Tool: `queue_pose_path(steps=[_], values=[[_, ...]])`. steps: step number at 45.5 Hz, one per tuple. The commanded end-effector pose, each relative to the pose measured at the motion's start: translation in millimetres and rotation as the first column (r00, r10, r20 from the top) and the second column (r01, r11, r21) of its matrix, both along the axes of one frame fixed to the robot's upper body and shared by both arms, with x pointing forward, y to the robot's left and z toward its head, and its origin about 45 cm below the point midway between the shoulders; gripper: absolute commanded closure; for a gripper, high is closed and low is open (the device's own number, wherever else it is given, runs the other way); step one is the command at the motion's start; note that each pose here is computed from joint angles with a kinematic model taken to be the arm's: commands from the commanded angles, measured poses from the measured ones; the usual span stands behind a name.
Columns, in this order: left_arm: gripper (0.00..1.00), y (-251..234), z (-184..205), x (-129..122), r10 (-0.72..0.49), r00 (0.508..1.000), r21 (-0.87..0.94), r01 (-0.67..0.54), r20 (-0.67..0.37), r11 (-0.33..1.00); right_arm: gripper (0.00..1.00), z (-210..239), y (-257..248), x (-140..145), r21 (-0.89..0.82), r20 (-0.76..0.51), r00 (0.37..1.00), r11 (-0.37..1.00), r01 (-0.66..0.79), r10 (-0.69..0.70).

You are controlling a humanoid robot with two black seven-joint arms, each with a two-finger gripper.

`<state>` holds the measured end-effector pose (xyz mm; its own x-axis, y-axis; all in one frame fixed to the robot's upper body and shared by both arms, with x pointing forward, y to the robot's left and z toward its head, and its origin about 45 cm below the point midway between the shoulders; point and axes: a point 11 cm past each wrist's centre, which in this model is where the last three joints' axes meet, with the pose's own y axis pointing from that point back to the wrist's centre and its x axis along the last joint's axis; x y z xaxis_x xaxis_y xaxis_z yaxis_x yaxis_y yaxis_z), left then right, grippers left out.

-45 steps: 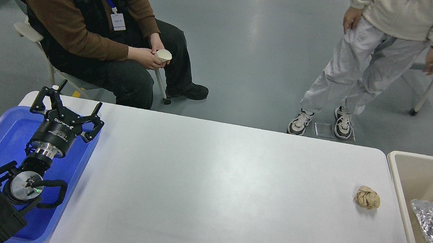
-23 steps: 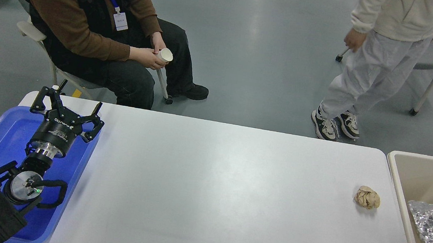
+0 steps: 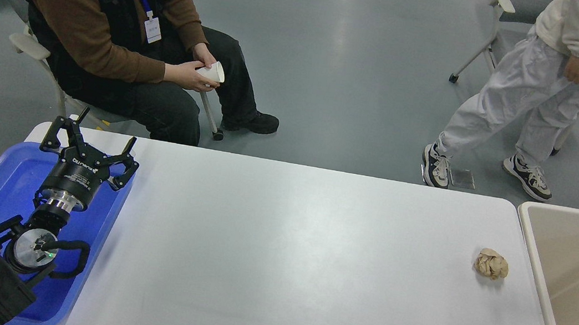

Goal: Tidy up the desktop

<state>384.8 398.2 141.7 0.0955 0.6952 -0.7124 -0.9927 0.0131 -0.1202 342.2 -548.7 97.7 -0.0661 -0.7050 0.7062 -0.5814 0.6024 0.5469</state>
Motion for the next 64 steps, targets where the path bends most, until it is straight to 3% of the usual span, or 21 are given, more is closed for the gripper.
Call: queue_pose_path(steps=[1,21,33,40,48,64], values=[[0.0,0,0,0,0.0,1.0,-0.001,0.0,0.0,1.0,0.0,25,8,29,0.256,0.113,0.993,0.966,-0.014,-0.015],[0.0,0,0,0,0.0,1.0,0.001,0.0,0.0,1.0,0.0,184,-12,96,0.392,0.424,0.904,0.886,-0.247,0.064],[0.0,0,0,0,0.0,1.0,-0.001,0.0,0.0,1.0,0.0,277,20,142,0.382,0.641,0.767,0.854,-0.354,0.031],[0.0,0,0,0,0.0,1.0,0.001,0.0,0.0,1.0,0.0,277,67,166,0.439,0.685,0.727,0.776,-0.453,0.037],[0.0,0,0,0,0.0,1.0,0.001,0.0,0.0,1.0,0.0,259,98,176,0.467,0.671,0.738,0.735,-0.492,0.067],[0.0,0,0,0,0.0,1.0,-0.001,0.0,0.0,1.0,0.0,208,122,173,0.492,0.69,0.721,0.689,-0.532,0.064]])
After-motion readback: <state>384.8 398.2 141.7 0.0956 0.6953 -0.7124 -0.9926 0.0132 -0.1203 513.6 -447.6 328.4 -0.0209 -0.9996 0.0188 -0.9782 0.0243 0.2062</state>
